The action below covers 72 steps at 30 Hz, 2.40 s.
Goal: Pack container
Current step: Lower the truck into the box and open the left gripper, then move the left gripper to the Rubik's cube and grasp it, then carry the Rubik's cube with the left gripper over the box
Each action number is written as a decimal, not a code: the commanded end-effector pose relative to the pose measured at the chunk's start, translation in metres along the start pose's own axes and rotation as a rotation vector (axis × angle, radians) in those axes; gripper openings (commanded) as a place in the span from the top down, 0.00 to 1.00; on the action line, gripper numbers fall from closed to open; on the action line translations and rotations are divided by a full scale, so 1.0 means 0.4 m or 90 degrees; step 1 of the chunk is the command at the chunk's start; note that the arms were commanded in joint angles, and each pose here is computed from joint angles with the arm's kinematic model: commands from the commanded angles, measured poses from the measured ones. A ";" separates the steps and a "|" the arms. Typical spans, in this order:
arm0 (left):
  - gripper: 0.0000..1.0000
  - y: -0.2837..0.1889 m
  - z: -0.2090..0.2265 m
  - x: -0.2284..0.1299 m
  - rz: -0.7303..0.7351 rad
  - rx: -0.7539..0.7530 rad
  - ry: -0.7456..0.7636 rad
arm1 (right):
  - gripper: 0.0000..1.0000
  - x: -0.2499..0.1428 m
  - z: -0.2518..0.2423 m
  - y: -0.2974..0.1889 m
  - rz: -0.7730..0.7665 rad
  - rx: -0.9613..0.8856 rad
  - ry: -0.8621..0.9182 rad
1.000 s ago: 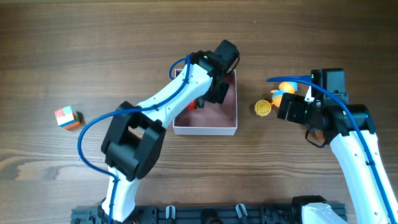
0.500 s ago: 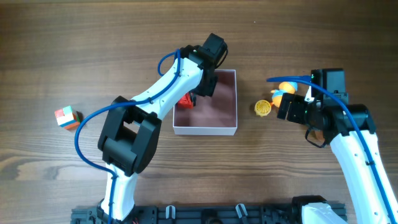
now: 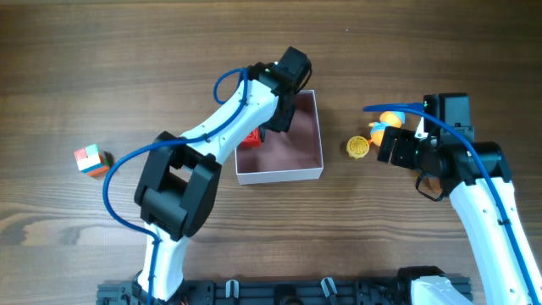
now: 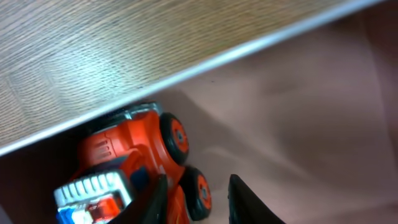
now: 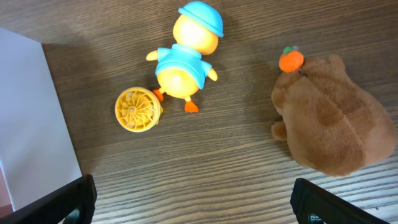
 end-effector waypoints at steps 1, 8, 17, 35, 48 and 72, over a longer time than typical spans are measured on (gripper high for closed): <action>0.65 -0.089 -0.045 0.019 -0.056 -0.005 0.028 | 0.00 0.017 0.000 -0.009 -0.013 -0.007 0.012; 0.37 -0.297 -0.007 -0.009 -0.128 -0.020 0.009 | 0.00 0.016 -0.001 -0.009 -0.012 -0.007 0.012; 0.00 -0.556 0.530 -0.246 -0.188 0.071 -0.435 | 0.00 0.016 -0.001 -0.009 -0.011 -0.007 0.011; 0.00 -0.108 0.822 -0.614 0.023 0.097 -0.720 | 0.00 0.034 -0.173 -0.007 0.005 -0.033 0.209; 0.00 0.125 0.831 -0.629 0.115 0.047 -0.685 | 0.00 0.035 -0.173 -0.007 0.004 -0.033 0.207; 0.96 -0.064 0.820 -0.476 -0.025 0.006 -0.637 | 0.01 0.035 -0.173 -0.007 0.004 -0.032 0.207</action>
Point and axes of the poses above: each gripper's point midway between its finger pads, its own y axis out along the fingers, its own z axis along the line the jaws close on, x = y × z, the point moved 3 cm from there along -y, back along the fingers, and after that the axes turned 5 degrees about y, right-handed, at the moved point
